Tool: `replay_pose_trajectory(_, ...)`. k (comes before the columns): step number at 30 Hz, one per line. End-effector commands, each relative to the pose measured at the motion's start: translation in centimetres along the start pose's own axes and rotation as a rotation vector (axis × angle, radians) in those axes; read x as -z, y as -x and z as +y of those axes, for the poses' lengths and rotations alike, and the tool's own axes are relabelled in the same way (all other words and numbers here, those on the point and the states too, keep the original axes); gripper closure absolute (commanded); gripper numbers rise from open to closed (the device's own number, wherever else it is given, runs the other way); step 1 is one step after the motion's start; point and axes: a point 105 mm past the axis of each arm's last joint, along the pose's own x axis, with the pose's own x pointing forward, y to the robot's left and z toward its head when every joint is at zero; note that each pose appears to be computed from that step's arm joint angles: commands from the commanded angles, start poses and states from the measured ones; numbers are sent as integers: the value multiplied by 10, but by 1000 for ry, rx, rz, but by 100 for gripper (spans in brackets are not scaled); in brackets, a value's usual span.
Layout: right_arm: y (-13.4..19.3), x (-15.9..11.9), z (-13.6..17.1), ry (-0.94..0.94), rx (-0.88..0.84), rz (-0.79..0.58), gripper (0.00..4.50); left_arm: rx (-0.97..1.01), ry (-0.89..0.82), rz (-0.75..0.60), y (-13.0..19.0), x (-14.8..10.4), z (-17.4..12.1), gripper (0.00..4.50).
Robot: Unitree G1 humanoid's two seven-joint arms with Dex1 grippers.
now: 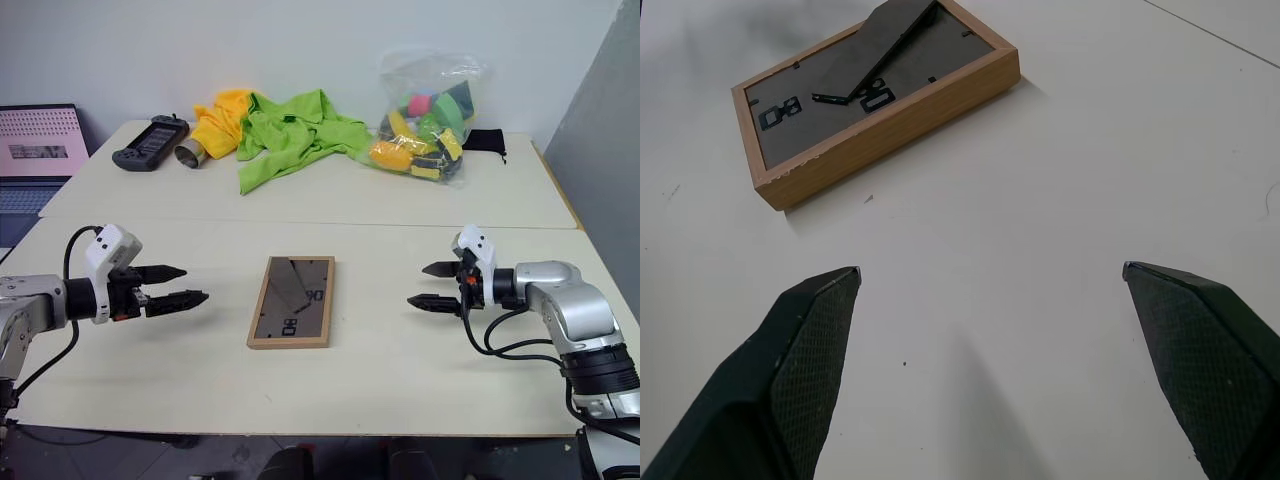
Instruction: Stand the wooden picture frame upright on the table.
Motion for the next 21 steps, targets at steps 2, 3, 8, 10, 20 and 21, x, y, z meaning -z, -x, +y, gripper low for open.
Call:
replay_pose_trajectory(2,2,-13,0,45,-1,-25,4,-7,-27,-16,2,-10,2,0)
replay_pose_trajectory(3,2,-12,-1,46,6,-26,4,-10,-22,-24,2,-10,2,0)
replay_pose_trajectory(8,0,-9,-3,54,32,-25,4,-18,-7,-23,2,-9,4,0)
replay_pose_trajectory(10,-2,-9,-3,56,34,-24,4,-14,-1,-25,2,-8,4,0)
replay_pose_trajectory(20,-7,-7,2,68,22,-24,4,-11,-10,-10,1,-7,4,0)
replay_pose_trajectory(21,-9,-6,3,74,13,-20,4,-8,-10,-7,0,-6,4,0)
